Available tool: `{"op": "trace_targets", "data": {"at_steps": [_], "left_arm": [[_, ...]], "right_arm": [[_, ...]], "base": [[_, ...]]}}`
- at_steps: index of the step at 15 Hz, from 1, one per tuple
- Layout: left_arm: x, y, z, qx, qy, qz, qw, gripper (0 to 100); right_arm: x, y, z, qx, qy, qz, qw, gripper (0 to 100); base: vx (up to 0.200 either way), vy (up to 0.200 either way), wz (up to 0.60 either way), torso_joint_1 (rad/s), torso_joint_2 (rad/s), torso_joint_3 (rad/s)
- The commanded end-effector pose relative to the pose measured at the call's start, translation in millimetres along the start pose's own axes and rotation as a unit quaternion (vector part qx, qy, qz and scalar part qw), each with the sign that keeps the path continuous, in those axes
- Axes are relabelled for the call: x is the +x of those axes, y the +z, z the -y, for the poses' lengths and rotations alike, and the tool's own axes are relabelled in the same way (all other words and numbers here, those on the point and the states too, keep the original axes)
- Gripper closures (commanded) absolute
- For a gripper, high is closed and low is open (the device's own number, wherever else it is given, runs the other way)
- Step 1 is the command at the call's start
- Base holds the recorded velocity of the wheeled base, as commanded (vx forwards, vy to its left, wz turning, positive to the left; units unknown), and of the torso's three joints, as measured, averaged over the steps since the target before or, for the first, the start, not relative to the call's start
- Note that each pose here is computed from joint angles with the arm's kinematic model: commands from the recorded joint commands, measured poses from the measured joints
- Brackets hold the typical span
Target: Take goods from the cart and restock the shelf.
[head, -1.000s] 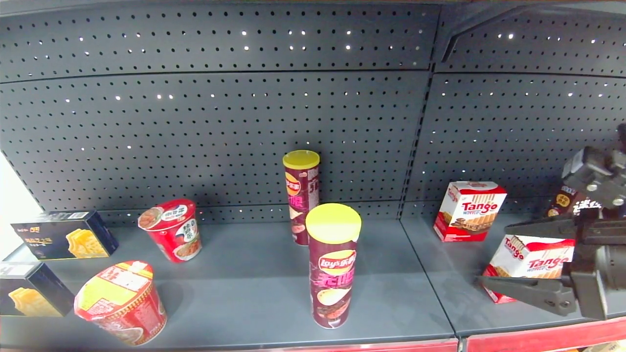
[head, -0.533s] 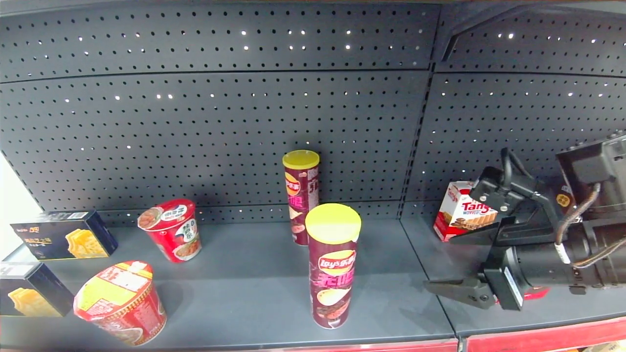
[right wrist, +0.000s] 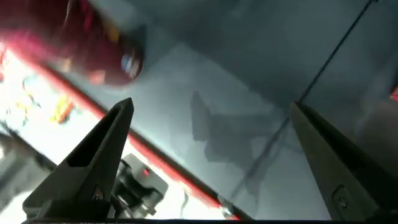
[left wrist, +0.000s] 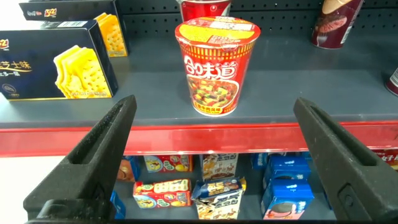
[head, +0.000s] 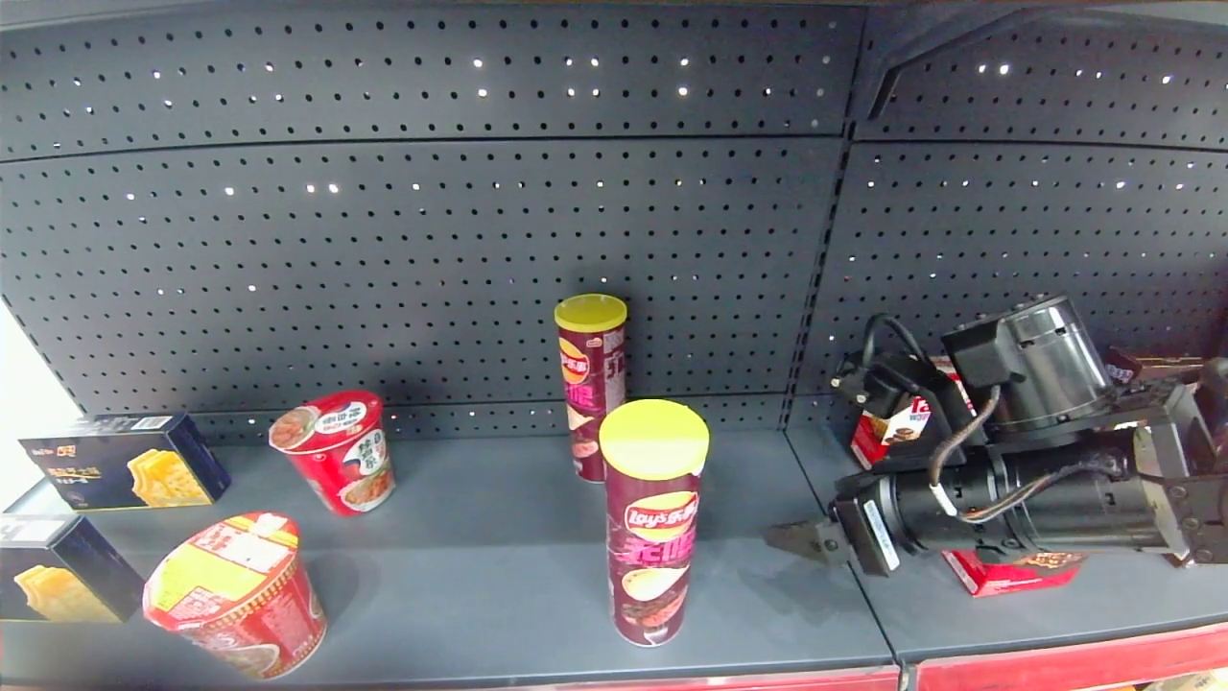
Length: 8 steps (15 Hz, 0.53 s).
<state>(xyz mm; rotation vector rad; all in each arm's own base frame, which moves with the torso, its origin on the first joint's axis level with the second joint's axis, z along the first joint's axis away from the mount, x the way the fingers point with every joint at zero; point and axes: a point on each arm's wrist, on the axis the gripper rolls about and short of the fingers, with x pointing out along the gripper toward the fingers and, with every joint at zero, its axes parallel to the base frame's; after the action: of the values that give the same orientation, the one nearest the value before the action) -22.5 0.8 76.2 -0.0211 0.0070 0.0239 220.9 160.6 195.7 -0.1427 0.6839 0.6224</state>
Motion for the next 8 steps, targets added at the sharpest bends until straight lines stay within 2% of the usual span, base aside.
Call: {"op": "trace_targets", "data": {"at_steps": [1,5,8], "left_arm": [[0.2,0.0,0.0,0.000,0.000,-0.001,1.0000,0],[0.2,0.0,0.0,0.000,0.000,-0.001,1.0000,0],[0.2,0.0,0.0,0.000,0.000,-0.001,1.0000,0]], "right_arm": [[4.9,2.0,-6.1,0.004,0.006,-0.002,1.000,0],[4.4,-3.4,-6.8,0.025,0.005,-0.009,1.000,0],[10.0,-6.4,-15.5,0.049,-0.017,-0.016,0.999,0]], "base": [[0.000,0.000,0.00,0.000,0.00,0.000],[0.000,0.000,0.00,0.000,0.00,0.000],[0.000,0.000,0.00,0.000,0.00,0.000]]}}
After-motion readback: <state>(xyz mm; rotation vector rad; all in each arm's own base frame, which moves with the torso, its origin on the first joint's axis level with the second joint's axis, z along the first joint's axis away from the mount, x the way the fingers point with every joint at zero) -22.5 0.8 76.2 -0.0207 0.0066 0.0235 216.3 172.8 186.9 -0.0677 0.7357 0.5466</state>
